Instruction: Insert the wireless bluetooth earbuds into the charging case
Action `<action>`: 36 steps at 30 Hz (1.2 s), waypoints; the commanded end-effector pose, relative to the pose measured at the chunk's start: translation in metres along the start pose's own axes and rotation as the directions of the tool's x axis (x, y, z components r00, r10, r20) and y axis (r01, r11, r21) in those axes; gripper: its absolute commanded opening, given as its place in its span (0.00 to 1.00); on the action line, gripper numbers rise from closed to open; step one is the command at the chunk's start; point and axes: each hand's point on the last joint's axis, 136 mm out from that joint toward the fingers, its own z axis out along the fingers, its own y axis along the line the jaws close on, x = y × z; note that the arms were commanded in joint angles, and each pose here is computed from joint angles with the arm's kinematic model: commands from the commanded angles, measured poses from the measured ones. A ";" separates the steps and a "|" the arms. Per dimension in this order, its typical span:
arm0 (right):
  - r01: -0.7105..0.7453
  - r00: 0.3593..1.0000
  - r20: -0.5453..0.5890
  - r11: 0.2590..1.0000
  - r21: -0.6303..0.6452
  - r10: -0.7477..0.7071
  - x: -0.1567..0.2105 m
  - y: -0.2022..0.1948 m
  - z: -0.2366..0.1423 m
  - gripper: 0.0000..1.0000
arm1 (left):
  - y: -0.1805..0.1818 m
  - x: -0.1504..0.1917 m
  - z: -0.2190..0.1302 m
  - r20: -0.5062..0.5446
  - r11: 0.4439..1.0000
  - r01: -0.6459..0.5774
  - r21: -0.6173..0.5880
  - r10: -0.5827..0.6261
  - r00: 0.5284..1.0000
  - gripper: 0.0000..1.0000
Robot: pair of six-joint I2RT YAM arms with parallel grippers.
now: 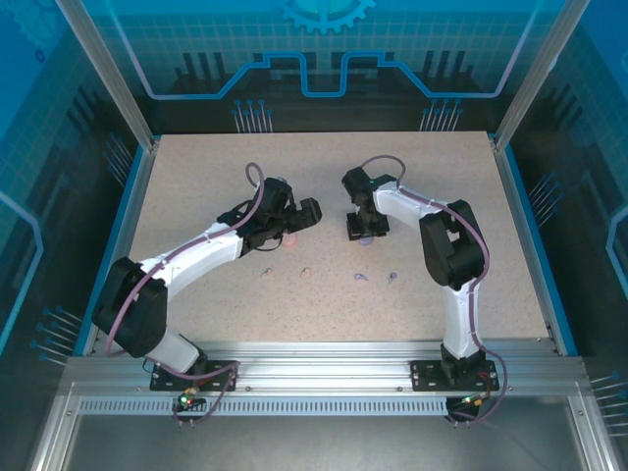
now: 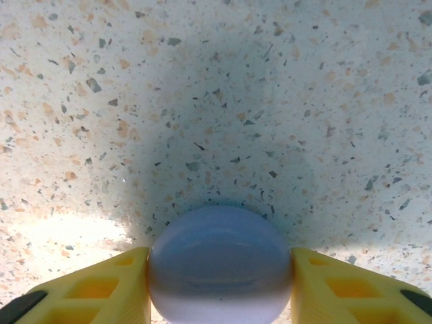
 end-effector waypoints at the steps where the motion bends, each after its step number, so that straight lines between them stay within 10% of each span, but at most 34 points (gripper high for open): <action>1: -0.019 1.000 -0.026 0.998 -0.061 0.018 0.006 0.017 -0.003 0.47 | -0.007 0.011 0.008 -0.023 0.998 -0.001 0.060 0.003 1.000 0.99; 20: -0.270 0.961 -0.012 0.933 -0.237 0.275 -0.017 0.042 -0.032 0.47 | -0.023 0.021 0.025 0.120 0.960 -0.017 0.280 -0.017 0.993 0.99; 36: -0.572 0.810 -0.148 0.709 -0.413 0.567 -0.034 0.032 -0.034 0.48 | -0.037 0.045 0.048 0.151 0.931 -0.040 0.363 -0.016 0.988 0.91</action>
